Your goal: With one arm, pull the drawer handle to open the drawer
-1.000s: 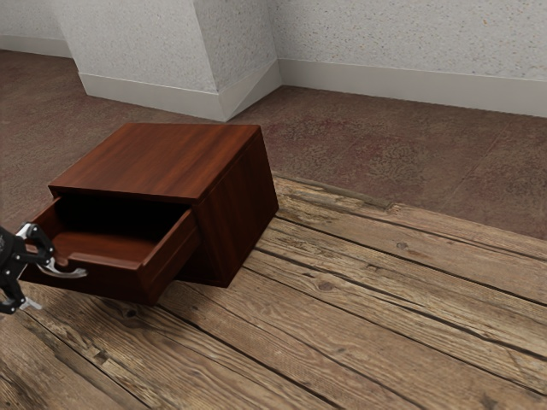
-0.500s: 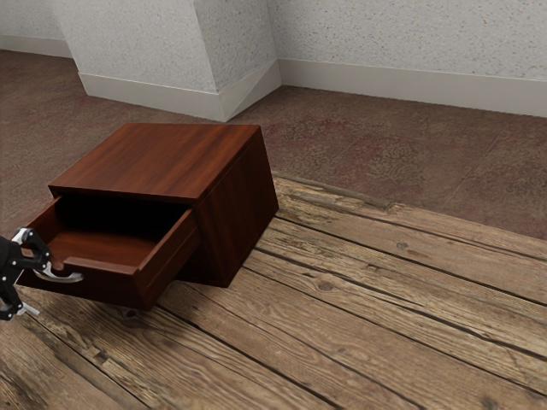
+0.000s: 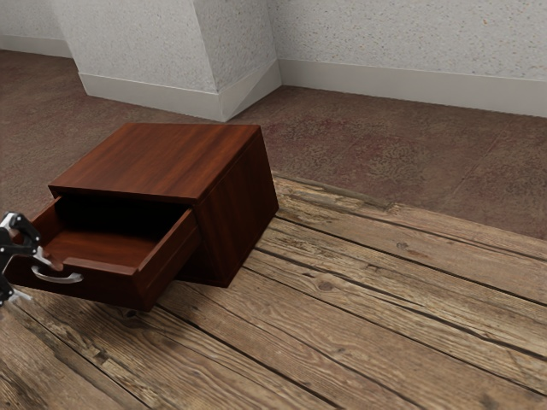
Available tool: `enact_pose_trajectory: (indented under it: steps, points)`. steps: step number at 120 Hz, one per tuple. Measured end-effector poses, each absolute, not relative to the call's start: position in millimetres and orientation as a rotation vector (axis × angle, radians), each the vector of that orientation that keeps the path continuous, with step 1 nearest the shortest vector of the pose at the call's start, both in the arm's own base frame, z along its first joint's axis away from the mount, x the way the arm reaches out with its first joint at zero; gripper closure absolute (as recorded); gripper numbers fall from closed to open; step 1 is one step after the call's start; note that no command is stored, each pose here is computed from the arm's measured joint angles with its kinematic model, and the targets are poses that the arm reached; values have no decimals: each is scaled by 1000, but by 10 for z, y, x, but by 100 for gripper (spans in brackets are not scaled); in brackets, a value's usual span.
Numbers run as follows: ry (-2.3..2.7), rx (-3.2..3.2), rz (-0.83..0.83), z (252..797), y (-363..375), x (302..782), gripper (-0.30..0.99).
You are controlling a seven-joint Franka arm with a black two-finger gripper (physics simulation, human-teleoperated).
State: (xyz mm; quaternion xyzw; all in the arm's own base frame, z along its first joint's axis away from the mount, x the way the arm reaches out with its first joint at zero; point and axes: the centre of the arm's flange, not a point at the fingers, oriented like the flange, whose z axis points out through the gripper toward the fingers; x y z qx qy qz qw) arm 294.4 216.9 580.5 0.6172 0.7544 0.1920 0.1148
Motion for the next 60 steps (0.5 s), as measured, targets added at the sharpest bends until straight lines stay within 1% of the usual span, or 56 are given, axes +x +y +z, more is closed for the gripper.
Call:
enact_pose_trajectory:
  steps: [9,19,25,31,38,47,52,60]
  points:
    - [2165,1830,595,6051,2084,2994,29]
    - [2075,1859,676,6856,1932,3061,19]
    - [2014,1901,682,7277,1764,3139,15]
    - [1928,1973,664,7744,1515,3390,12]
    - [1832,2072,615,8117,1137,3704,9]
    - [1705,2211,511,8246,551,3926,6]
    - [1665,2294,452,8156,272,4020,5]
    - [1635,2394,411,7986,-31,4159,4]
